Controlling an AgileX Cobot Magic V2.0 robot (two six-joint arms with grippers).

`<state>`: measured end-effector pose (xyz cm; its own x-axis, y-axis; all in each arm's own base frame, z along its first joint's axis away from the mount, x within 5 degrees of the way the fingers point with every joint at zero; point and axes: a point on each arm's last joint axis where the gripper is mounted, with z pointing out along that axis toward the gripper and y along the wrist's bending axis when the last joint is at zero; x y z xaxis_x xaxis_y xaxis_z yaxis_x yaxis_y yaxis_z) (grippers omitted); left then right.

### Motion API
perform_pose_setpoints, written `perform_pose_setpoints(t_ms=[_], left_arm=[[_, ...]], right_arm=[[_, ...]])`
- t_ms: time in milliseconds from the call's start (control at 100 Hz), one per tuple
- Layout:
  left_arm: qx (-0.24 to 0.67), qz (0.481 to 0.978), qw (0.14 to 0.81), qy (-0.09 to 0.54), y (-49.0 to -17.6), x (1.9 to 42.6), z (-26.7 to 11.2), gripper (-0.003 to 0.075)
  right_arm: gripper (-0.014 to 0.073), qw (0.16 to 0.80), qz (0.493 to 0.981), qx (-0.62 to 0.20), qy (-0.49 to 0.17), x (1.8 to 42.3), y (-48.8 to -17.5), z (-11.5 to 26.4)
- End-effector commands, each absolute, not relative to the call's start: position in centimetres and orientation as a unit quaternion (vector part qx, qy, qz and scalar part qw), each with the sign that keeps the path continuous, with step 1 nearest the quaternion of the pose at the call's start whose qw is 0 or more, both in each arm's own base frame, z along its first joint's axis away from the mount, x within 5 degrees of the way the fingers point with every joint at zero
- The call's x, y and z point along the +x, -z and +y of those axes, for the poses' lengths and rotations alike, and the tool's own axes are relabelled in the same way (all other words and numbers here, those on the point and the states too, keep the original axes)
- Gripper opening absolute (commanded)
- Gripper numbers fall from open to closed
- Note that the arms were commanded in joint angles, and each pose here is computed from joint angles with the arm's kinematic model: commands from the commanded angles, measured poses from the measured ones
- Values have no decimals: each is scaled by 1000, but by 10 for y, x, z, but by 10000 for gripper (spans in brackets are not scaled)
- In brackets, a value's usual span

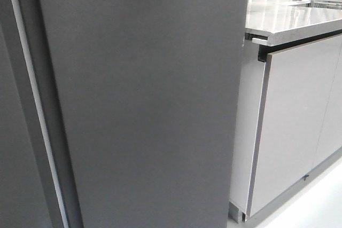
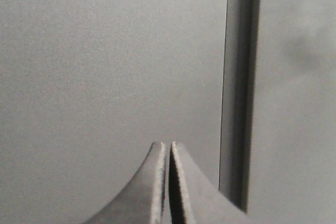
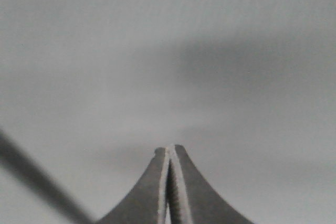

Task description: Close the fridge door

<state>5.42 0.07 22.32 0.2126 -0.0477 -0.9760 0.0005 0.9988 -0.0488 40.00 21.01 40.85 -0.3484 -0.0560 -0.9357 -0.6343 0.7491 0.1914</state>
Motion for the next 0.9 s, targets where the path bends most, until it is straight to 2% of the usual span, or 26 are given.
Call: perform_pose_setpoints(t_ms=[0,110,210,360,480,680,890], left_arm=[[-22,608,794,17,-218,54,1,-20],[-22,608,794,17,-218,54,1,-20],[-22,608,794,17,-218,54,1,-20],[-22,608,794,17,-218,54,1,-20],[-22,608,794,17,-218,54,1,-20],[-22,608,794,17,-218,54,1,-20],[-22,608,794,17,-218,54,1,-20]], right_arm=[[-46,544,785,-201,-219,375,-451,184],[-46,508,832,-179,-131,363,-454,162],[-46,504,849,-135,-90,347,-467,141],[-46,540,830,-125,-60,306,-491,115],[-46,565,813,-124,-59,264,-496,96],[-46,595,796,-101,-32,194,-479,52],[-46,597,797,-92,-29,128,-450,27]])
